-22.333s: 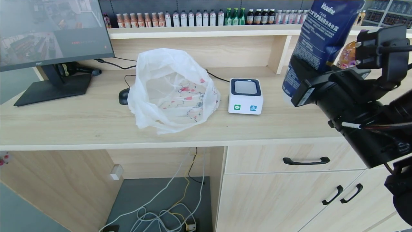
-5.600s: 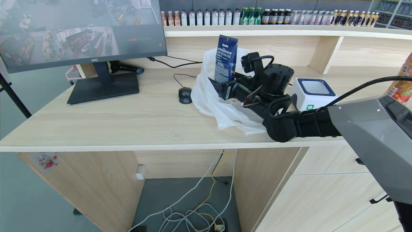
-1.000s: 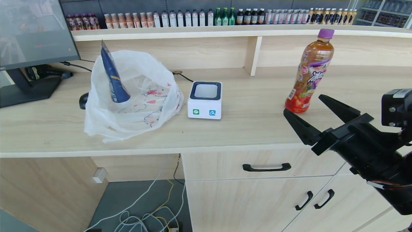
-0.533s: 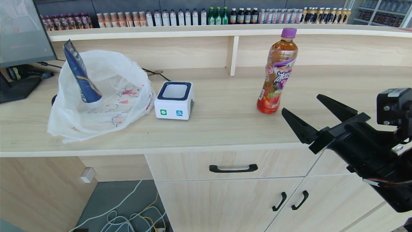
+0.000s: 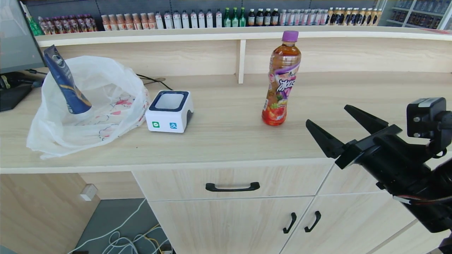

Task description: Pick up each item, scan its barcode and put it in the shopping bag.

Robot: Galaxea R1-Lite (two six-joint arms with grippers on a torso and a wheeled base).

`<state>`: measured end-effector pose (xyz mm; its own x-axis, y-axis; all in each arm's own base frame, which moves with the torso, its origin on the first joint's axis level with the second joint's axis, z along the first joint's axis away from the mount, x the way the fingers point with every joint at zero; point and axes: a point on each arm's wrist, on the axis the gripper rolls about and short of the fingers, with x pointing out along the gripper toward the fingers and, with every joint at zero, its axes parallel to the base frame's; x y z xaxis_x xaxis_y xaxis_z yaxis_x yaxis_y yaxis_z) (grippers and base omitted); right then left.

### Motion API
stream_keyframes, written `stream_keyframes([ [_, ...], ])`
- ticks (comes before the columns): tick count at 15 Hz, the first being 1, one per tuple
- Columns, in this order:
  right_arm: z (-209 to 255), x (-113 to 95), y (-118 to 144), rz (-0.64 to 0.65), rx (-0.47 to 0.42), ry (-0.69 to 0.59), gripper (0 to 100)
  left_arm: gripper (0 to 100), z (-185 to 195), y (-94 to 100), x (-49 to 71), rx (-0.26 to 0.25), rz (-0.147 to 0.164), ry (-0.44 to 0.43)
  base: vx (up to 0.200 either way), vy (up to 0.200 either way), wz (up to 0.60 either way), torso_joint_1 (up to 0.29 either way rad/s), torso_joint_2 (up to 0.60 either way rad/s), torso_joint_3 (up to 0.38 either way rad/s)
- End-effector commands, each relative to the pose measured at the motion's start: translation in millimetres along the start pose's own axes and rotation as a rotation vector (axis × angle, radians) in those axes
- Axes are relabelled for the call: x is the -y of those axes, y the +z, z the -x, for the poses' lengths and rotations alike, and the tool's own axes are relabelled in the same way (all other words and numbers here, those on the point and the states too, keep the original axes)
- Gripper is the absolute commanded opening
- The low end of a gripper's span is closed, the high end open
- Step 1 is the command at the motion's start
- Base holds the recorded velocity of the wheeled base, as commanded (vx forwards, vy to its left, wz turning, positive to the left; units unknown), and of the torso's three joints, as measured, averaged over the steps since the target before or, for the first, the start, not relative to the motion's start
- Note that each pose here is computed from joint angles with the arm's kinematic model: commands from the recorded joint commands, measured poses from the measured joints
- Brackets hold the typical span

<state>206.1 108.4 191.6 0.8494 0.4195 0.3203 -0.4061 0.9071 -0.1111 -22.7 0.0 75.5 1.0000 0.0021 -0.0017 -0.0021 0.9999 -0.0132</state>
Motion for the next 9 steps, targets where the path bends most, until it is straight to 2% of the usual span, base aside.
stream_keyframes([
  [1, 0.2, -9.7, 0.8, -0.015, -0.001, 0.002, 100, 100, 0.0, 0.0, 0.0, 0.000, 0.001, 0.001, 0.000, 0.000, 0.00, 0.000, 0.00, 0.000],
  [6, -6.7, -11.2, -0.2, -0.019, -0.013, -0.045, 100, 100, 0.0, 0.0, 0.0, 0.000, 0.001, 0.001, 0.000, 0.000, 0.00, 0.000, 0.00, 0.000],
  [9, -32.6, -13.0, 12.3, -0.030, -0.029, -0.075, 100, 100, 0.0, 0.0, 0.0, 0.000, 0.001, 0.001, 0.000, 0.000, 0.00, 0.000, 0.00, 0.000],
])
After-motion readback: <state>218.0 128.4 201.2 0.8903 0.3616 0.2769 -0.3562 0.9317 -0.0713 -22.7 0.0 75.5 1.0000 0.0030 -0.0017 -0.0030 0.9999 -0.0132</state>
